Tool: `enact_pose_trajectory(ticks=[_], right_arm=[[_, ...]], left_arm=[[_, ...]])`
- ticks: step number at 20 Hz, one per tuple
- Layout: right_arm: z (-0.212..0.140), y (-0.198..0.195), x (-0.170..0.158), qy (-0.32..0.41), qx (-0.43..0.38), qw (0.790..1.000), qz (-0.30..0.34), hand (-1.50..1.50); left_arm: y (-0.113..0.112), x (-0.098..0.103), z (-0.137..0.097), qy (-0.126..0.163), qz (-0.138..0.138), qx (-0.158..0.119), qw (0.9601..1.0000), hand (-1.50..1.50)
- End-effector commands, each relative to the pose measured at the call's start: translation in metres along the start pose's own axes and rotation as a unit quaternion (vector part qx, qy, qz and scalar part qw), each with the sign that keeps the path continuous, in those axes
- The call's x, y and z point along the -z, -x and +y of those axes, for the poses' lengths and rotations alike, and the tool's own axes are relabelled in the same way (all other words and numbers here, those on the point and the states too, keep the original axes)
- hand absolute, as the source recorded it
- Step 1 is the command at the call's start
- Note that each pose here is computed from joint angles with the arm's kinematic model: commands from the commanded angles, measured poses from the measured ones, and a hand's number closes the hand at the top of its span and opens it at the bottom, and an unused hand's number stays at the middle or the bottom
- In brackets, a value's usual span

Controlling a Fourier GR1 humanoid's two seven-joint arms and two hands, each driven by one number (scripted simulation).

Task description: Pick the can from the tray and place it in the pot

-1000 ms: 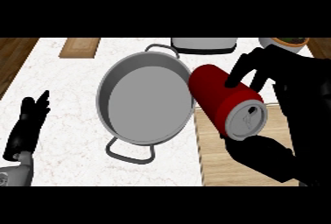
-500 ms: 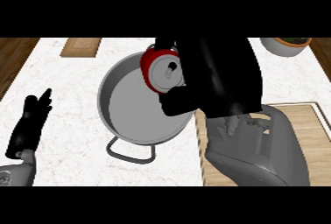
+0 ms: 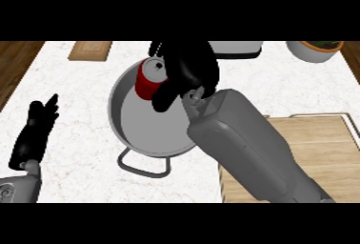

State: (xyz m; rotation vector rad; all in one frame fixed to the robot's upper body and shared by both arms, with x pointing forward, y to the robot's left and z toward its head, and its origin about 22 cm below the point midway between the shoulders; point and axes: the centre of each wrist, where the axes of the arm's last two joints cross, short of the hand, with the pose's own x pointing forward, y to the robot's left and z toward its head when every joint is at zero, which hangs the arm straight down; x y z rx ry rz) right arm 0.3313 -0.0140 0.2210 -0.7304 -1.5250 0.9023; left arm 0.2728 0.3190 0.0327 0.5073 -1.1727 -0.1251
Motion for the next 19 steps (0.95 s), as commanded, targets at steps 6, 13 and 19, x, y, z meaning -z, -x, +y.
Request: enact_pose_trajectory(ticks=[6, 13, 19], right_arm=[[0.04, 0.026, 0.013, -0.006, 0.158, 0.987, -0.002, -1.5], [0.033, 0.046, 0.021, 0.123, 0.296, 0.947, 0.004, -1.5], [-0.011, 0.09, 0.021, 0.189, 0.331, 0.925, 0.008, -1.5]], left_arm=[[0.0, 0.004, 0.005, 0.002, 0.004, -0.004, 1.0, 0.0], [0.001, -0.005, 0.01, 0.003, -0.001, 0.007, 1.0, 0.0], [0.004, 0.003, 0.01, -0.017, 0.011, -0.004, 0.9998, 0.0]])
